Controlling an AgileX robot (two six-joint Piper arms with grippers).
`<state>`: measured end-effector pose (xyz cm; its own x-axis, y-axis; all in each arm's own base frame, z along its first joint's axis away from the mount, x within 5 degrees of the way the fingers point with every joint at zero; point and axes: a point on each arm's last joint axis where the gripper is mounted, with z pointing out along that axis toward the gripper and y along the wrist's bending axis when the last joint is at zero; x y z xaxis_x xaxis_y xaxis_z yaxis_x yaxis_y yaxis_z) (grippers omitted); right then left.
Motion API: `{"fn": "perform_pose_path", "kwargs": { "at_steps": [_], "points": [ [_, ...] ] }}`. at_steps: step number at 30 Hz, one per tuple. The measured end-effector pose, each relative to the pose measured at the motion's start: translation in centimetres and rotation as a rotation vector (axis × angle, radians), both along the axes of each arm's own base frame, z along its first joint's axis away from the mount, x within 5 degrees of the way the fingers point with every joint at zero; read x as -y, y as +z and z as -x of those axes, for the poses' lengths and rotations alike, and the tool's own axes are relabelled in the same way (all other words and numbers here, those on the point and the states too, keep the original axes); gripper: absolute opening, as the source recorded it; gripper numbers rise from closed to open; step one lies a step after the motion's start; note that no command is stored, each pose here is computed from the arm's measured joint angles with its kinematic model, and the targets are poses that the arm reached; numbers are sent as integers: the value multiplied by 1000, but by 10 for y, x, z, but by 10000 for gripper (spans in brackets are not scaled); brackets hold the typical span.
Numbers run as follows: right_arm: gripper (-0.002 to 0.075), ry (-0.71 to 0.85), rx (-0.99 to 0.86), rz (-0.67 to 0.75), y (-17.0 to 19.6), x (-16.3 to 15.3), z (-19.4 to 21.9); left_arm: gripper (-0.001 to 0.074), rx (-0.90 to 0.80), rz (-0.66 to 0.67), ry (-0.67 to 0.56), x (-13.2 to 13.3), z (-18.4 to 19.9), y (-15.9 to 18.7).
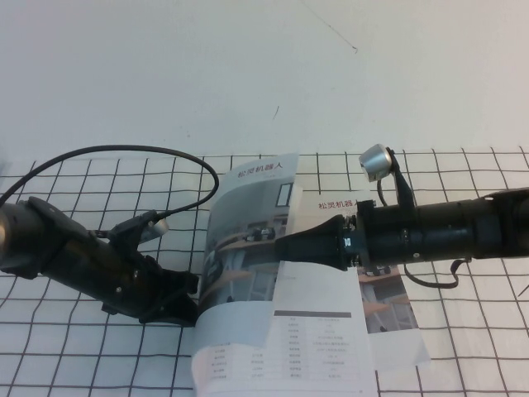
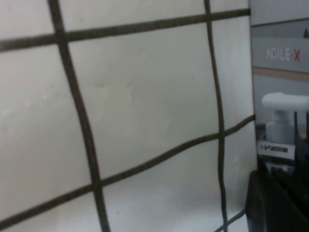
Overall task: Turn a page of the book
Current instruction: Open the closed book
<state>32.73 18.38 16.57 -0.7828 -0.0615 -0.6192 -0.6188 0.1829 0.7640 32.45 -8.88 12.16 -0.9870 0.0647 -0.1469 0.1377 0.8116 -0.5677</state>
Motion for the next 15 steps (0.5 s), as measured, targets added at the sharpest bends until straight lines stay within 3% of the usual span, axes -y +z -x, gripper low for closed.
{"fn": "perform_pose_path", "kwargs": {
  "at_steps": [15],
  "points": [
    [464,62,118,-55,32,-26,-12,-4,-1,3,-3,0,0,0]
  ]
}}
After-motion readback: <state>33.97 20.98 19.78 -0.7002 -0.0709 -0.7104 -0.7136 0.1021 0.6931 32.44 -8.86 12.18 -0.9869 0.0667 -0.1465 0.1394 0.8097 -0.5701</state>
